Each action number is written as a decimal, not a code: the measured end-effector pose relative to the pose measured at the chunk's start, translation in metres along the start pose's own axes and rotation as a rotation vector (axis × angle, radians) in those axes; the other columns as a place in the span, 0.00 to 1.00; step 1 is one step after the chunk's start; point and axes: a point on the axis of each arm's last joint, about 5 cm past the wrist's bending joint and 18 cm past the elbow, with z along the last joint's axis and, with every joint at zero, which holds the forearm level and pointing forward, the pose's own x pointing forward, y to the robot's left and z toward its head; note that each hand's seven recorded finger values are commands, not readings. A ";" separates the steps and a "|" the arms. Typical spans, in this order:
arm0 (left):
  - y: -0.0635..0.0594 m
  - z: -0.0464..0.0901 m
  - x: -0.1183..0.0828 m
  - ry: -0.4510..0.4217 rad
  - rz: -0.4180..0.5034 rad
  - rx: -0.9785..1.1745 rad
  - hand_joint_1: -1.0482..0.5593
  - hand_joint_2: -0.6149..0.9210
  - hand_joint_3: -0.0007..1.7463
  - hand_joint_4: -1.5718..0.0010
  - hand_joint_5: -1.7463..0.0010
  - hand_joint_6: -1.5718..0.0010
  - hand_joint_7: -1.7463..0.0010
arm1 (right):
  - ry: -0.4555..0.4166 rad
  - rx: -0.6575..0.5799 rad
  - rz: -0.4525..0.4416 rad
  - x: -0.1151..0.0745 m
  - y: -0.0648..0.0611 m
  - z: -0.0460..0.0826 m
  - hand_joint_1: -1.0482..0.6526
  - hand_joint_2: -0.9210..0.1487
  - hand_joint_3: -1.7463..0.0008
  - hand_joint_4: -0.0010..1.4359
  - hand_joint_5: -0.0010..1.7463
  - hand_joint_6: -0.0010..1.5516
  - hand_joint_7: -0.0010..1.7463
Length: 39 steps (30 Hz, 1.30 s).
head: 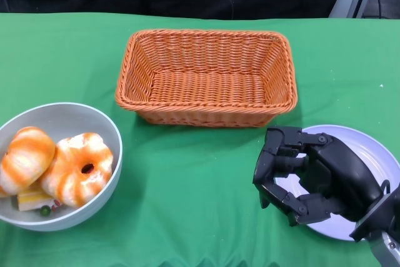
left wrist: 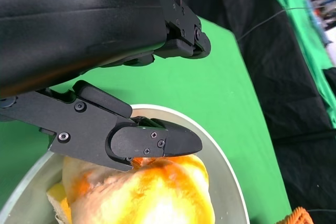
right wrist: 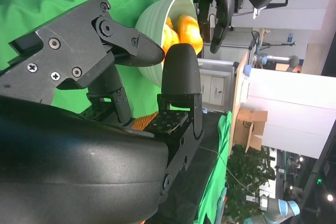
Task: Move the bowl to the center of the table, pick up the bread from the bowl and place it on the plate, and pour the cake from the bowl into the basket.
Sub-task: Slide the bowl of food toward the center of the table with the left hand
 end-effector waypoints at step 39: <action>-0.014 0.007 -0.004 0.051 -0.148 -0.084 0.29 1.00 0.24 0.83 0.99 0.86 1.00 | -0.009 0.001 -0.005 0.002 0.001 -0.004 0.50 0.35 0.45 0.50 0.96 0.44 0.76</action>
